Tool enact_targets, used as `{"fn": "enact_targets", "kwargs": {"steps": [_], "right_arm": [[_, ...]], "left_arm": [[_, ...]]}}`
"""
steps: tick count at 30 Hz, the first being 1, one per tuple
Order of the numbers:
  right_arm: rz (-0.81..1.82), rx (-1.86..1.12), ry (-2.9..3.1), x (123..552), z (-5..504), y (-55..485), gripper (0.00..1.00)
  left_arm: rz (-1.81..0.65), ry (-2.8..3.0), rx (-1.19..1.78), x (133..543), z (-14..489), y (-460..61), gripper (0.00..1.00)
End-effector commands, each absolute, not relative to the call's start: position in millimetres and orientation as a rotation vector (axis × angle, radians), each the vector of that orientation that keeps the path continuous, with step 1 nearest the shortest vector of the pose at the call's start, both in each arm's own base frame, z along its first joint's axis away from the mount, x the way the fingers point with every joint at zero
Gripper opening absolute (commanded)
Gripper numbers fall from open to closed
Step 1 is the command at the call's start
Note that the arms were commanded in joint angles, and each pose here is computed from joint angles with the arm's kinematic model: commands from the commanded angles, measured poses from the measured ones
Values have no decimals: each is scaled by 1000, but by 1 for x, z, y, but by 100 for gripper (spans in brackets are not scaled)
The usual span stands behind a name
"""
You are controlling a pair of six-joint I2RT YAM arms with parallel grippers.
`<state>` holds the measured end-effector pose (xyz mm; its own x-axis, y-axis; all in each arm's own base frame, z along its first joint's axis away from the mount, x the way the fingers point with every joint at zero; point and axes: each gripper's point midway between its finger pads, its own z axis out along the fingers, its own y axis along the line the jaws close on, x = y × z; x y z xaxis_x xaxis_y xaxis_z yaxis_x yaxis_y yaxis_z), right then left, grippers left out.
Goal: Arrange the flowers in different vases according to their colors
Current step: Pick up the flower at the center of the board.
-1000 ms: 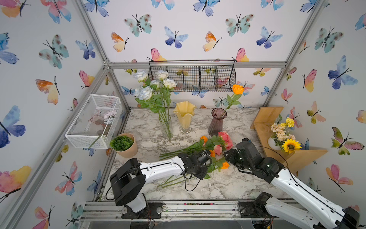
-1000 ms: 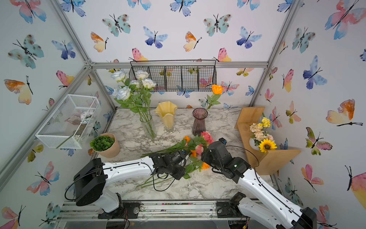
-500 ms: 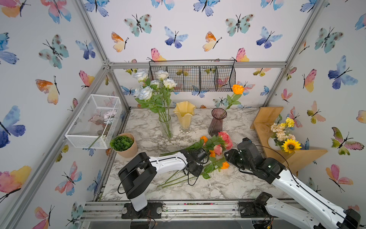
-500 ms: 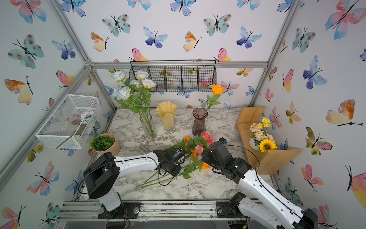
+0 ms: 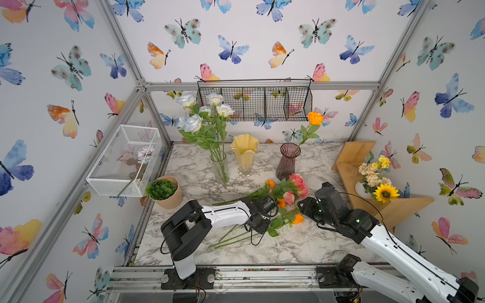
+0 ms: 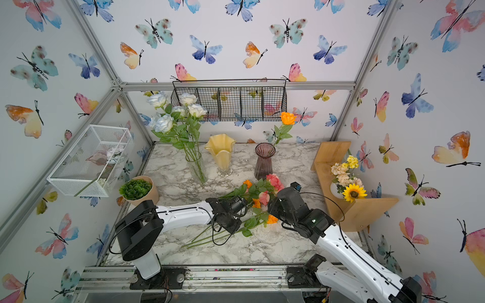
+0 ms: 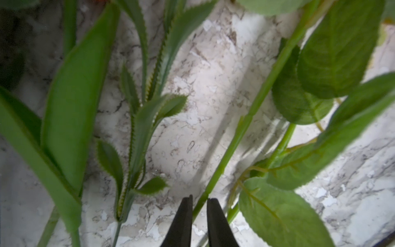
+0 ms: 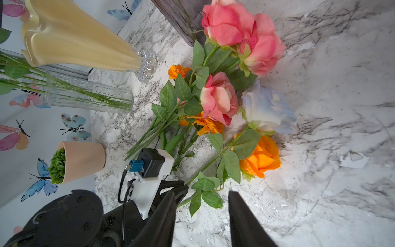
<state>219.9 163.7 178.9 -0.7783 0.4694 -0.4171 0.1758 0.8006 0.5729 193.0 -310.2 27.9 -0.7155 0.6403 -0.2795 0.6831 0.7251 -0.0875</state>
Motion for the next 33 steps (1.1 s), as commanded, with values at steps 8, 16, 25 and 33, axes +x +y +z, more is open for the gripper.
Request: {"fn": "enact_targets", "kwargs": {"steps": [8,16,25,33], "right_arm": [[650,518,2406,217,177,150,43],[663,523,2393,216,181,149,43],[658,526,2384,215,182,146,43],[655,531,2369,215,188,144,42]], "left_arm": [[-226,2683,1121,190,24,-315,30],[-154,2686,1126,198,17,-316,24],[-124,2621,1125,211,27,-321,13],[-144,2479,1156,226,53,-335,0]]}}
